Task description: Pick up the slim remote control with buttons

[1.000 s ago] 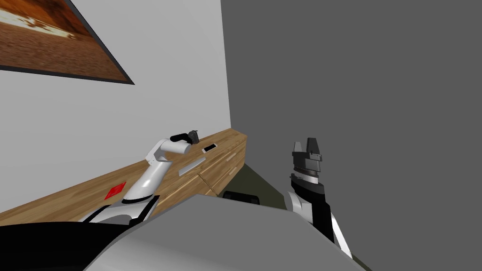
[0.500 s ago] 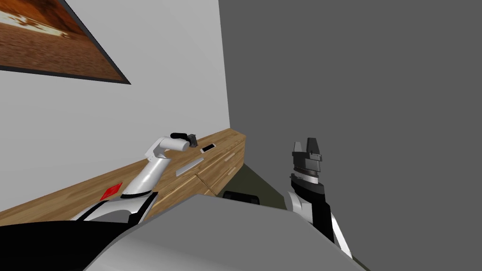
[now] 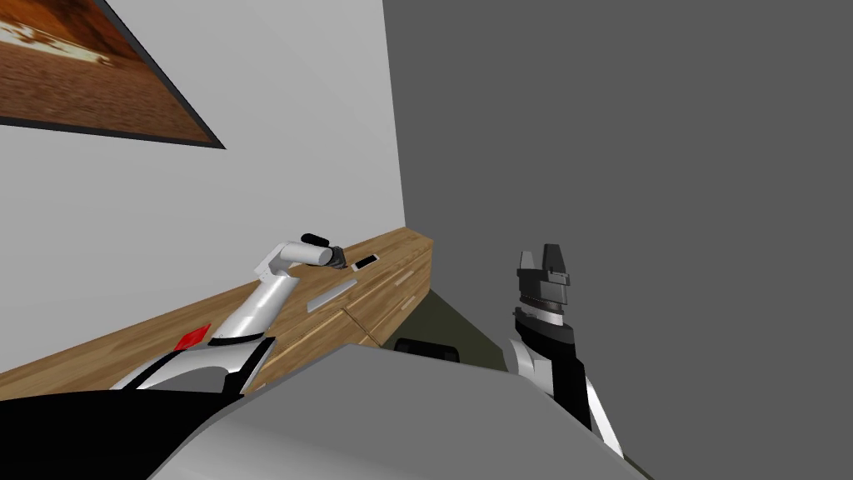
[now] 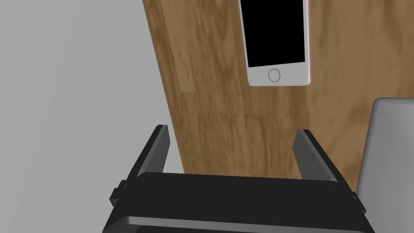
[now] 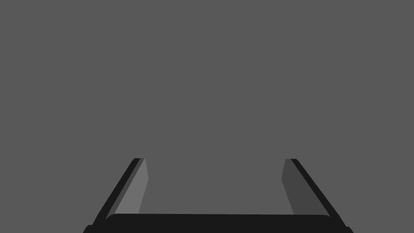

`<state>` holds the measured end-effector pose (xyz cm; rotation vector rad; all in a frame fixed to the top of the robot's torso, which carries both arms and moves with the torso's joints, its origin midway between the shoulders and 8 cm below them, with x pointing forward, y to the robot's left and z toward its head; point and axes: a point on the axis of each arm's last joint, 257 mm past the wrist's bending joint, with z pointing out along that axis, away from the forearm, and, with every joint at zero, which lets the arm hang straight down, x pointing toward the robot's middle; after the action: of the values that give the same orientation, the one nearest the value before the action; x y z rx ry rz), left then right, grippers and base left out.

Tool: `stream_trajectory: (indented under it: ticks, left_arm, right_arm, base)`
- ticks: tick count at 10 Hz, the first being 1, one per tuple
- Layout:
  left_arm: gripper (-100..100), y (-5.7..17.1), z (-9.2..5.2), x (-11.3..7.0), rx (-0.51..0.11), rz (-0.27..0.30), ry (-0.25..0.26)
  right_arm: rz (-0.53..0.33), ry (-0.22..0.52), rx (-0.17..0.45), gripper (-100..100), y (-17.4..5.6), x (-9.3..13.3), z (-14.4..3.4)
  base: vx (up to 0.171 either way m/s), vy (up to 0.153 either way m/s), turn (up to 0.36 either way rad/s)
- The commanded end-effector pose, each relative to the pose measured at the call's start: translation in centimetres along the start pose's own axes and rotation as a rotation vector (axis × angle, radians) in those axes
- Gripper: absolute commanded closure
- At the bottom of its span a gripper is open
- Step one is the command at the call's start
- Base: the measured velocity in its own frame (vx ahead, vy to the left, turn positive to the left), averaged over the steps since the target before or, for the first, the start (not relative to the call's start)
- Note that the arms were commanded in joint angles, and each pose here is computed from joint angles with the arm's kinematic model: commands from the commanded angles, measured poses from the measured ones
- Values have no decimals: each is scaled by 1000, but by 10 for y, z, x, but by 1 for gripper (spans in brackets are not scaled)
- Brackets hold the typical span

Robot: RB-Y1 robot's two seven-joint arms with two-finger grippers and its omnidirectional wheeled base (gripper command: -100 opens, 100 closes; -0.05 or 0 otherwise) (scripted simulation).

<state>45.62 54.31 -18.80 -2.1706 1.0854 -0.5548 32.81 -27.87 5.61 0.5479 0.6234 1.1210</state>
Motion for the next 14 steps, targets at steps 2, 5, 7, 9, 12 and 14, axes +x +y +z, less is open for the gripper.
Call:
stream_trajectory:
  ticks: [2,5,7,9,12,14]
  left_arm:
    - [-100,30,9,-23,-134,-62,-39]
    - [-100,55,10,-39,-245,-99,-80]
    - [-100,71,9,-50,-324,-134,-103]
    - [-100,86,7,-60,-397,-167,-125]
    - [-100,112,-1,-77,-525,-225,-165]
    - [-100,133,-10,-90,-627,-272,-199]
  right_arm:
    - [0,0,0,0,0,0,0]
    - [0,0,0,0,0,0,0]
    - [0,0,0,0,0,0,0]
    - [0,0,0,0,0,0,0]
    - [0,0,0,0,0,0,0]
    - [0,0,0,0,0,0,0]
  base:
    - [0,-30,-10]
    - [0,-25,-9]
    - [4,-17,-10]
    - [7,-13,-12]
    - [10,-5,-11]
    - [23,6,-21]
